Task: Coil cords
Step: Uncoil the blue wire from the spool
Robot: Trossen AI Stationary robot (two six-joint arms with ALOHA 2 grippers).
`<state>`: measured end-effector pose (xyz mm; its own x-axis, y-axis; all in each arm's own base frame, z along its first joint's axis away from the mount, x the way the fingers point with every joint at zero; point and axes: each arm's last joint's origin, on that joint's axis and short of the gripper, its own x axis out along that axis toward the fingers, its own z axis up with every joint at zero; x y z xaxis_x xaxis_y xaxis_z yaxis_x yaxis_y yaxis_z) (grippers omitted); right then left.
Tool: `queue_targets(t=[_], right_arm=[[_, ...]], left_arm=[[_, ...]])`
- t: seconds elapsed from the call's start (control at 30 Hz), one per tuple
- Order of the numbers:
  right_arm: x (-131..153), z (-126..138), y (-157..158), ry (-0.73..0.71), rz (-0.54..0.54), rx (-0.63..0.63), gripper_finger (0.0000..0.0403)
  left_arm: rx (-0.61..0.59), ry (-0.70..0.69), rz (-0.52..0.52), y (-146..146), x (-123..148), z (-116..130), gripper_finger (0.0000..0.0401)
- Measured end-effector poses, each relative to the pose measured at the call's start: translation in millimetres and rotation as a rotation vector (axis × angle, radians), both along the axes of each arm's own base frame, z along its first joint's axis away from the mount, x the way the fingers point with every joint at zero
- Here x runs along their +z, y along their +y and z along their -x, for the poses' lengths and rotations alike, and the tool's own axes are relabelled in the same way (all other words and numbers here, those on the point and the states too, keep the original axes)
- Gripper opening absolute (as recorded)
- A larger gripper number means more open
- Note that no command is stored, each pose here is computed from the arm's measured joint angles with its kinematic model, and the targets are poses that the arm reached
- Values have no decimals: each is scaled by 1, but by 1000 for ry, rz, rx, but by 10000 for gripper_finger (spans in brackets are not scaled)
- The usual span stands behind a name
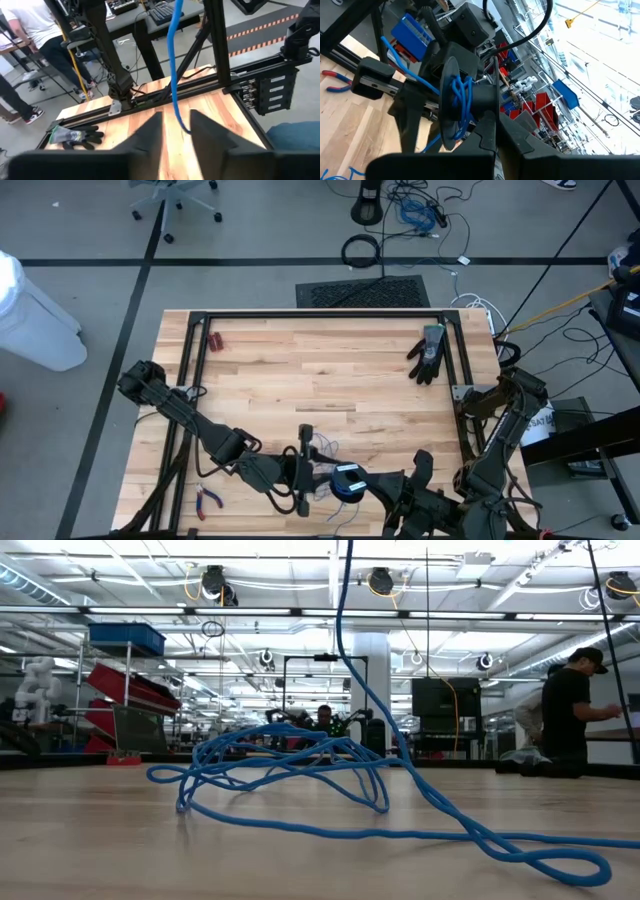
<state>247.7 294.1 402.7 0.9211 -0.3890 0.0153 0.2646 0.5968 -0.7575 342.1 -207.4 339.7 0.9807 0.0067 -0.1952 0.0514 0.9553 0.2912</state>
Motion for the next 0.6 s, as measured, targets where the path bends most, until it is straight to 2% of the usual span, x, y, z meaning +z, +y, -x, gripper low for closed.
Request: queue_targets(t=[0.1, 0.17, 0.43, 0.6], right_arm=[[0, 0, 0, 2, 3, -1, 0], [-1, 0, 0, 8, 8, -2, 0], [-7, -6, -6, 29, 11, -58, 0], [-13, -16, -16, 44, 9, -104, 0]], left_arm=[[8, 6, -8, 1, 1, 2, 34], [17, 9, -13, 1, 5, 6, 11], [80, 14, -59, -9, 21, 39, 7], [61, -13, -71, -19, 30, 56, 4]])
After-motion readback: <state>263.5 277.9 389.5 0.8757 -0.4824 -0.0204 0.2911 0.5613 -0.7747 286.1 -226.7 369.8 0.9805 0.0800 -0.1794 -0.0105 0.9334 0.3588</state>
